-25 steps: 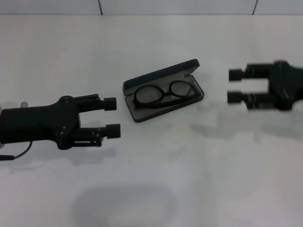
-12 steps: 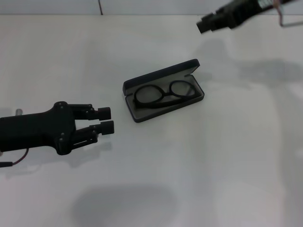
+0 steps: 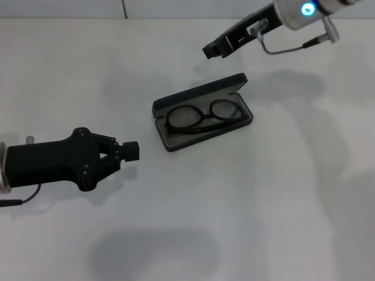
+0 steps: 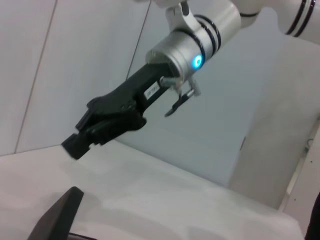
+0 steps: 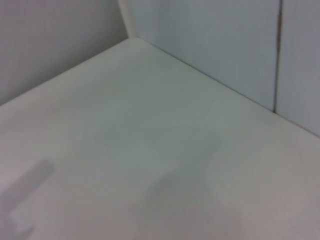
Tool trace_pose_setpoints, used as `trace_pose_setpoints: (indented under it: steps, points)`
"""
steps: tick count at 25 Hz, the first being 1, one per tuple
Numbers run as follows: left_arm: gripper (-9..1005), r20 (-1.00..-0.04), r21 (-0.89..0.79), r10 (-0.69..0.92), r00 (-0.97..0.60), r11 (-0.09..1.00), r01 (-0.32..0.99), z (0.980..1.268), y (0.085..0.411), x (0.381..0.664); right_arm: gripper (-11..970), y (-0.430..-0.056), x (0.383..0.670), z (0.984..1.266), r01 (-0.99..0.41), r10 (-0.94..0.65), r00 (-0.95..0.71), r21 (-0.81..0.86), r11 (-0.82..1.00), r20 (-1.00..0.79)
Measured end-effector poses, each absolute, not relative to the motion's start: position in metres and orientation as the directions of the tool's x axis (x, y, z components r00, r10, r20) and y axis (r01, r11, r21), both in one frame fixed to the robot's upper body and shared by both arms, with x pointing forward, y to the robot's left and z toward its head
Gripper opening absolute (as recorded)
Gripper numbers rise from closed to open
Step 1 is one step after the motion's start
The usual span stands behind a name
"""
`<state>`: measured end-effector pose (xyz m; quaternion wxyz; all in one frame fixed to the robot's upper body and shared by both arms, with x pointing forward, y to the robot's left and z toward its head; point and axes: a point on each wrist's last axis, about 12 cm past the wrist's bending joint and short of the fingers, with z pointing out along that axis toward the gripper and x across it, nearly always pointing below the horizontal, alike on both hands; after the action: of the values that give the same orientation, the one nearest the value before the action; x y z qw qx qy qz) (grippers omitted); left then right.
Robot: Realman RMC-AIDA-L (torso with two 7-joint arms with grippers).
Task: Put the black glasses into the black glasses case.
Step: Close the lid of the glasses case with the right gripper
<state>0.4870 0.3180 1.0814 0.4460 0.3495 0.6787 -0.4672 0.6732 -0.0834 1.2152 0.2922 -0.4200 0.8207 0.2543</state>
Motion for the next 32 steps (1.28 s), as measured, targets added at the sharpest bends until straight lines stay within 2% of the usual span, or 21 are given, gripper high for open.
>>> trace_pose_setpoints:
  steps: [5,10,19,32]
  points:
    - [-2,-0.932,-0.315,0.07,-0.356,0.329,0.89,1.081,0.317,0.491,17,-0.087,0.669,1.192,-0.829,-0.475,-0.442,0.143,0.541,-0.761]
    - [-2,-0.933,-0.315,0.07,-0.354,0.323,0.893,1.082,0.314,0.495,17,-0.091,0.664,1.176,-0.823,-0.409,-0.428,0.159,0.546,-0.806]
    - [-2,-0.927,-0.322,0.088,-0.365,0.317,0.892,1.08,0.306,0.502,17,-0.077,0.648,1.143,-0.837,-0.428,-0.353,0.077,0.542,-0.832]
    - [-2,-0.924,-0.33,0.085,-0.373,0.316,0.89,1.079,0.298,0.507,17,-0.078,0.652,1.134,-0.809,-0.417,-0.394,0.094,0.58,-0.819]
